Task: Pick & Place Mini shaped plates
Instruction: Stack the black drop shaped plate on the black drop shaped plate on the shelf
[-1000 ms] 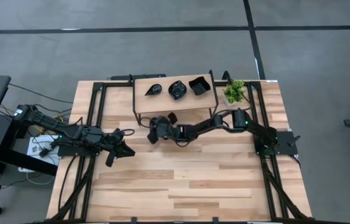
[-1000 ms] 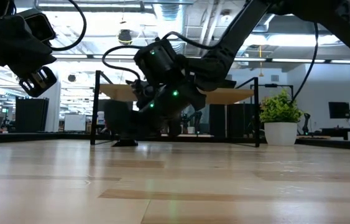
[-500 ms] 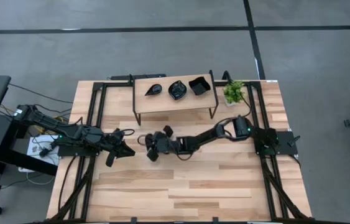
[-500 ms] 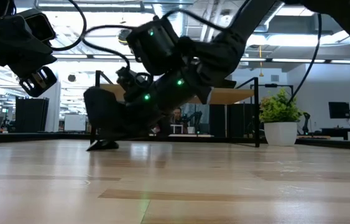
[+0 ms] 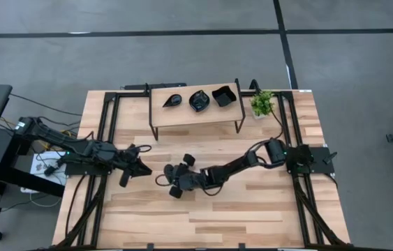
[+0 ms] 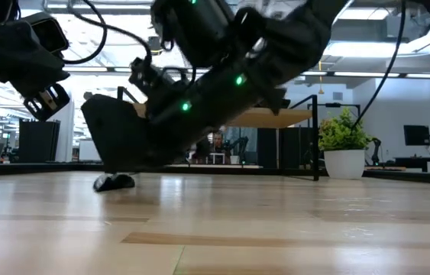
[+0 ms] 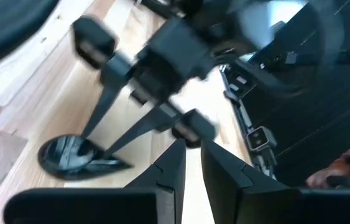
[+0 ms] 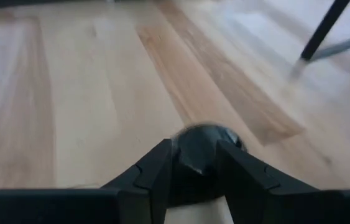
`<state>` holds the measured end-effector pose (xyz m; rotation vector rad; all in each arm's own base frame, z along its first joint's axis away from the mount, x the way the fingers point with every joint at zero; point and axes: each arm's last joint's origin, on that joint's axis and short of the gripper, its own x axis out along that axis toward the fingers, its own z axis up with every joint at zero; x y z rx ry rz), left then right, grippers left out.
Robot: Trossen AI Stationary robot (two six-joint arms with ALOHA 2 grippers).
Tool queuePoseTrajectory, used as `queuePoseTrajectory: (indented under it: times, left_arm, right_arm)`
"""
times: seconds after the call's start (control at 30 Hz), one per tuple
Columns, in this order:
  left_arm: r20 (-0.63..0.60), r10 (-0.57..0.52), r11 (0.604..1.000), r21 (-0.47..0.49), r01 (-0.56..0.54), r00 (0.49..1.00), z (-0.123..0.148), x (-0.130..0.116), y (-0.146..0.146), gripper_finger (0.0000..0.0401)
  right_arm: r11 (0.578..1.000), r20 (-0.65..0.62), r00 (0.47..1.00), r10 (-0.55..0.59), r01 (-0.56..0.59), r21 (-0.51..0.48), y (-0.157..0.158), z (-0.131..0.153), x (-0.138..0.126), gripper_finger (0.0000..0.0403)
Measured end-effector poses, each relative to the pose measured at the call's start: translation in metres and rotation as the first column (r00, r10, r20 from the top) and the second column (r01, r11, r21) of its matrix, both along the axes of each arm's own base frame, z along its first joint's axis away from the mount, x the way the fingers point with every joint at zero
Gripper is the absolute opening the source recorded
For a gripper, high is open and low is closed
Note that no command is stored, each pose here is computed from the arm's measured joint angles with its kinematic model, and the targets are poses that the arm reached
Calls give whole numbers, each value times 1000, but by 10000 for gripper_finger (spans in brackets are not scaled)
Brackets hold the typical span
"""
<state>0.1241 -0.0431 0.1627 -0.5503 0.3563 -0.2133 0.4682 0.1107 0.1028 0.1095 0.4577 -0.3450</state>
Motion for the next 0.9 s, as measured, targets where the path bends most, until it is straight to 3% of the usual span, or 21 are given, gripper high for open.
queuePoseTrajectory:
  times: [0.27,0.43,0.67,0.9]
  left_arm:
    - [-85,-2,1000,29,5,996,-10,5,-2,53]
    - [-123,40,997,66,-32,992,-16,8,-1,53]
    - [-187,47,992,123,-24,981,-26,11,-2,53]
    - [-227,-19,995,94,41,974,-29,11,-5,53]
  right_arm:
    - [996,15,998,-54,55,-71,3,55,-12,122]
    - [996,75,997,11,-17,85,6,77,-14,122]
    - [971,34,999,-21,12,237,24,51,-12,129]
    - [965,-19,995,-99,101,241,42,41,1,169]
